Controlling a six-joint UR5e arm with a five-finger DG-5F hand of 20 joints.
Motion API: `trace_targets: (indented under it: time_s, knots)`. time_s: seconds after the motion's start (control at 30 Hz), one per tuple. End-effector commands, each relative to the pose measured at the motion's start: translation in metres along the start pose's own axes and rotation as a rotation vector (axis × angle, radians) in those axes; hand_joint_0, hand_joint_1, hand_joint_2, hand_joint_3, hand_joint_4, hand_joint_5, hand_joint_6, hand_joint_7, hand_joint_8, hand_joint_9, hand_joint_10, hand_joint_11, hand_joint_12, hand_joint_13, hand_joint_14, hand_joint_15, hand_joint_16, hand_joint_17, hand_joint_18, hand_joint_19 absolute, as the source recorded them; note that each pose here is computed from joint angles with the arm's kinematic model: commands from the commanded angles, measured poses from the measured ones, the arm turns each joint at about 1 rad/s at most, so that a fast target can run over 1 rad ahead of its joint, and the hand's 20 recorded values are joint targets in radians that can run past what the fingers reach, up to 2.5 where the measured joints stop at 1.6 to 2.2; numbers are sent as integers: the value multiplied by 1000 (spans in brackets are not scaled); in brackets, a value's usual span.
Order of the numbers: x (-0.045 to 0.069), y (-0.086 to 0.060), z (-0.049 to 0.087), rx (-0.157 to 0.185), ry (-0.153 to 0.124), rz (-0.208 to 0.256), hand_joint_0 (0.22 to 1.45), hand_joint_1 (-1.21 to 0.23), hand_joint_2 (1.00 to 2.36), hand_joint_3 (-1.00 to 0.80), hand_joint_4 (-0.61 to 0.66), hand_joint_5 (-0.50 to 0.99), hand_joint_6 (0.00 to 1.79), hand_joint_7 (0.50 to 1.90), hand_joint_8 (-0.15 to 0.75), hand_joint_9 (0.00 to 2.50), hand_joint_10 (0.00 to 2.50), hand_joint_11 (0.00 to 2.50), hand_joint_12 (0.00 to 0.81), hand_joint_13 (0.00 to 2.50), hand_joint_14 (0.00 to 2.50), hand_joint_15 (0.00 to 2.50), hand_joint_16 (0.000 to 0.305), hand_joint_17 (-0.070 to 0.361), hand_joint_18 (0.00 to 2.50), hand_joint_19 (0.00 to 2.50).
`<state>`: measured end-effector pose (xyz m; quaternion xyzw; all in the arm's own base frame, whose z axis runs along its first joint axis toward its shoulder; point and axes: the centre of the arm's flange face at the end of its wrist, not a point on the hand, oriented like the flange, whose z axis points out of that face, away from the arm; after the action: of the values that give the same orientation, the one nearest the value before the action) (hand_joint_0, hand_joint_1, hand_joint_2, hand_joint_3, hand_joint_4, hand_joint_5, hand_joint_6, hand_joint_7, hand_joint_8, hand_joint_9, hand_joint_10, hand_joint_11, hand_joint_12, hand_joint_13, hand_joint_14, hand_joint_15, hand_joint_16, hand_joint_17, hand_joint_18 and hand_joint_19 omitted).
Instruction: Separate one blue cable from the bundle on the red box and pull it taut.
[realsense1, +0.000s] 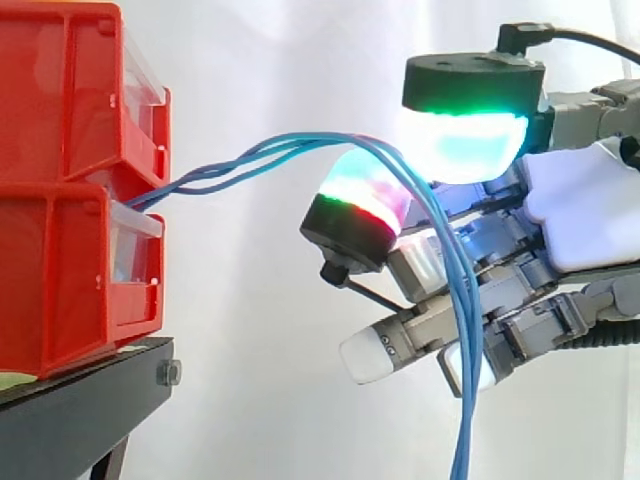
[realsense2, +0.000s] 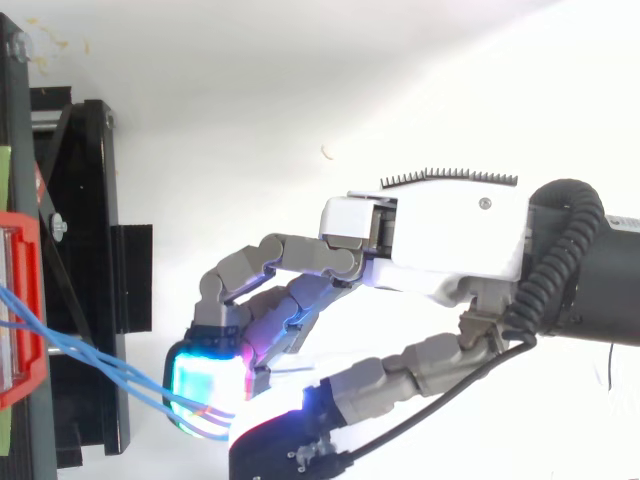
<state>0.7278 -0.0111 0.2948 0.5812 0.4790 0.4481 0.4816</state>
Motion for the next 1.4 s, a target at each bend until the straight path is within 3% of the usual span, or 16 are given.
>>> trace_targets:
  time_s: [0.0, 0.37, 0.47, 0.87, 1.2, 1.37]
  knots:
    - [0, -1, 0, 1, 0, 0, 588, -800, 1015, -252, 95, -155, 787, 1096, 324, 832, 17, 707, 390, 489, 8, 277, 53, 120, 633, 587]
    - [0, 0, 0, -1, 0, 0, 584, -741, 1015, -298, 67, -120, 746, 1173, 318, 921, 17, 697, 388, 530, 8, 278, 52, 118, 665, 603]
    - [0, 0, 0, -1, 0, 0, 585, -654, 1014, -294, 46, -90, 682, 1256, 300, 965, 14, 621, 379, 537, 8, 280, 52, 116, 666, 620]
    - [0, -1, 0, 2, 1, -1, 603, -513, 1012, -338, 113, -64, 575, 1399, 306, 981, 15, 610, 378, 536, 8, 284, 51, 116, 649, 637]
    - [0, 0, 0, 1, 3, 0, 585, -528, 1005, -443, 134, -61, 652, 1268, 325, 1037, 17, 632, 378, 556, 8, 284, 51, 115, 680, 632]
    - [0, 1, 0, -2, 3, 1, 602, -652, 1005, -425, 122, -62, 656, 1298, 324, 1034, 17, 637, 377, 563, 8, 275, 51, 115, 696, 611]
